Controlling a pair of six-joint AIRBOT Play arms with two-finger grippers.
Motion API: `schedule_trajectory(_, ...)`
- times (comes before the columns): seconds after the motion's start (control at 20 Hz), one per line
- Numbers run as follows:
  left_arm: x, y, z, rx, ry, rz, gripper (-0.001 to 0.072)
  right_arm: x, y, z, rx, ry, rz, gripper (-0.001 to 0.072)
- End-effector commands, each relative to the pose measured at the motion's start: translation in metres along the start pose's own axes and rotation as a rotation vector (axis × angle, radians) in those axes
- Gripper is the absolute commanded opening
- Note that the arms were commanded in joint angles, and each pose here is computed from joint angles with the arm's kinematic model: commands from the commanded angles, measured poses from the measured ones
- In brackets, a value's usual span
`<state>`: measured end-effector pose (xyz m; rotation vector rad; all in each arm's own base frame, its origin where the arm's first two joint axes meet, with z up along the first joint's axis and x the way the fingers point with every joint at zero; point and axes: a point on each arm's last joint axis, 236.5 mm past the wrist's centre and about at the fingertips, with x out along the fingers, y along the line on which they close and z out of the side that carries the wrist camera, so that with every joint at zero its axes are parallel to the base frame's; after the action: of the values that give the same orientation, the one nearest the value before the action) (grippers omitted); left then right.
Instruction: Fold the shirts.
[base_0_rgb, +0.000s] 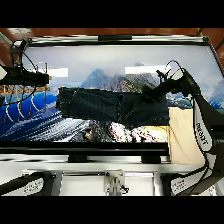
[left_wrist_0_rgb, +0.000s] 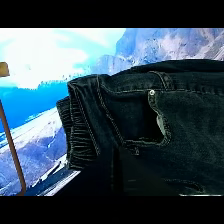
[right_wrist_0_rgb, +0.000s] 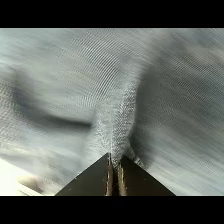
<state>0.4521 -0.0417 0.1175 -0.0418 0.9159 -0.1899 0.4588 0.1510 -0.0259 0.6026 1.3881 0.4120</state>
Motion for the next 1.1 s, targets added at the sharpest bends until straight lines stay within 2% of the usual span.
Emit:
schedule_trajectory(0.0, 0.002, 0.004, -0.003, -0.004, 0.012, 0.009, 0.0082, -0.027, 0.079, 0.075, 0.088, -0.297, 0.288, 0.0093)
schedule_trajectory(0.05, 0.006, 0.004, -0.004, -0.005, 0.019, 0.008, 0.0082, -0.027, 0.088, 0.083, 0.108, -0.336, 0.316, 0.0094)
schedule_trajectory(0.1, 0.01, 0.005, -0.006, -0.008, 0.031, 0.008, 0.0082, -0.019, 0.092, 0.081, 0.1, -0.33, 0.31, 0.0157)
schedule_trajectory(0.15, 0.016, 0.006, -0.009, -0.01, 0.046, 0.007, 0.0082, -0.005, 0.097, 0.073, 0.091, -0.297, 0.307, 0.0508)
schedule_trajectory(0.2, 0.022, 0.007, -0.013, -0.013, 0.064, 0.006, 0.0082, 0.005, 0.1, 0.064, 0.077, -0.26, 0.308, 0.0638)
schedule_trajectory(0.3, 0.035, 0.008, -0.026, -0.037, 0.121, 0.001, 0.0084, 0.007, 0.1, 0.054, 0.037, -0.216, 0.309, 0.0638)
schedule_trajectory(0.35, 0.041, 0.008, -0.036, -0.057, 0.162, -0.002, 0.0128, 0.002, 0.095, 0.05, 0.042, -0.193, 0.313, 0.0638)
schedule_trajectory(0.4, 0.045, 0.008, -0.047, -0.06, 0.2, -0.006, 0.0248, -0.005, 0.09, 0.047, 0.046, -0.173, 0.315, 0.0637)
schedule_trajectory(0.45, 0.047, 0.007, -0.057, -0.064, 0.234, -0.009, 0.0417, -0.013, 0.082, 0.044, 0.048, -0.15, 0.312, 0.0638)
schedule_trajectory(0.5, 0.049, 0.006, -0.071, -0.068, 0.276, -0.014, 0.0538, -0.02, 0.074, 0.039, 0.049, -0.127, 0.305, 0.0638)
schedule_trajectory(0.65, 0.061, 0.003, -0.113, -0.094, 0.369, -0.03, 0.0573, -0.033, 0.052, 0.021, 0.029, -0.05, 0.255, 0.0637)
schedule_trajectory(0.7, 0.069, 0.003, -0.126, -0.108, 0.381, -0.033, 0.067, -0.034, 0.046, 0.015, 0.017, -0.027, 0.231, 0.0638)
schedule_trajectory(0.8, 0.085, 0.002, -0.132, -0.148, 0.341, -0.044, 0.0686, -0.034, 0.041, 0.006, -0.005, 0.006, 0.201, 0.0638)
schedule_trajectory(0.85, 0.092, 0.004, -0.129, -0.161, 0.31, -0.04, 0.072, -0.035, 0.041, 0.002, -0.014, 0.019, 0.2, 0.0638)
schedule_trajectory(1.05, 0.099, 0.031, -0.12, -0.112, 0.256, 0.041, 0.072, -0.034, 0.042, -0.001, -0.022, 0.031, 0.201, 0.0638)
